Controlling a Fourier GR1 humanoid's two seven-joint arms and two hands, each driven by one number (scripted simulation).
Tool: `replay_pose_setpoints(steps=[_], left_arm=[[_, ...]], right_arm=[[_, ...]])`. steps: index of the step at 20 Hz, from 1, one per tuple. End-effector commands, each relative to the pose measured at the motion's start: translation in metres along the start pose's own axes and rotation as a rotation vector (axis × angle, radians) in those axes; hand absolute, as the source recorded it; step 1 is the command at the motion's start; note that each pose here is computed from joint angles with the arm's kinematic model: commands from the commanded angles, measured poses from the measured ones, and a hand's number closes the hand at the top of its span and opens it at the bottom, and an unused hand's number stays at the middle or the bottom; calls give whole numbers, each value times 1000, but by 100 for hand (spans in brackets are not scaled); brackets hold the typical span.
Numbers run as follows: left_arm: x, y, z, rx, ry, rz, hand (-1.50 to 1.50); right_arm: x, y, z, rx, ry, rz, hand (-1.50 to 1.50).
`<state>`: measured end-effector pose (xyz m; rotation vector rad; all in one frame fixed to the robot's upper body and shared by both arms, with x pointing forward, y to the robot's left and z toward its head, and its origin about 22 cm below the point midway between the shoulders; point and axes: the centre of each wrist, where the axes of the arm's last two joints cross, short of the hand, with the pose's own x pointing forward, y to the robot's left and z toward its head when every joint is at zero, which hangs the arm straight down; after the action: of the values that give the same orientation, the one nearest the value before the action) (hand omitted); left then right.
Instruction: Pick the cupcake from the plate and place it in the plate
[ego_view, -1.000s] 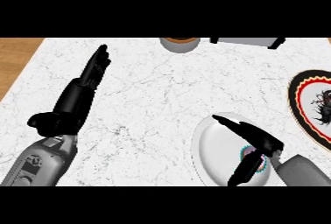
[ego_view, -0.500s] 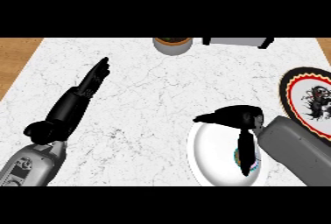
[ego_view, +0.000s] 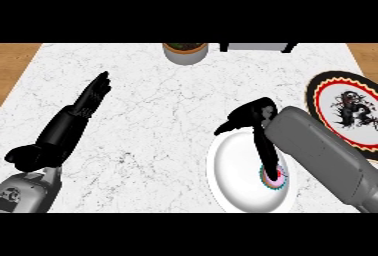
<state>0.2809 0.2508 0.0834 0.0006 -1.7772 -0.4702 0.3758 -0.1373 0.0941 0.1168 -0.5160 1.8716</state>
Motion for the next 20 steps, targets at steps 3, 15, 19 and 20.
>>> replay_pose_setpoints(steps=[3, 15, 19, 20], left_arm=[[-2, 1, -7, 3, 1, -6, 0], [-9, -3, 7, 3, 0, 7, 0], [-6, 4, 16, 0, -2, -16, 0], [-3, 13, 1, 11, -6, 3, 0]], right_arm=[[22, -30, 0, 192, 128, 98, -150], [13, -67, 4, 159, 203, 7, -150], [11, -51, -25, 236, 200, 1, -150], [-9, -51, -3, 244, 196, 12, -150]])
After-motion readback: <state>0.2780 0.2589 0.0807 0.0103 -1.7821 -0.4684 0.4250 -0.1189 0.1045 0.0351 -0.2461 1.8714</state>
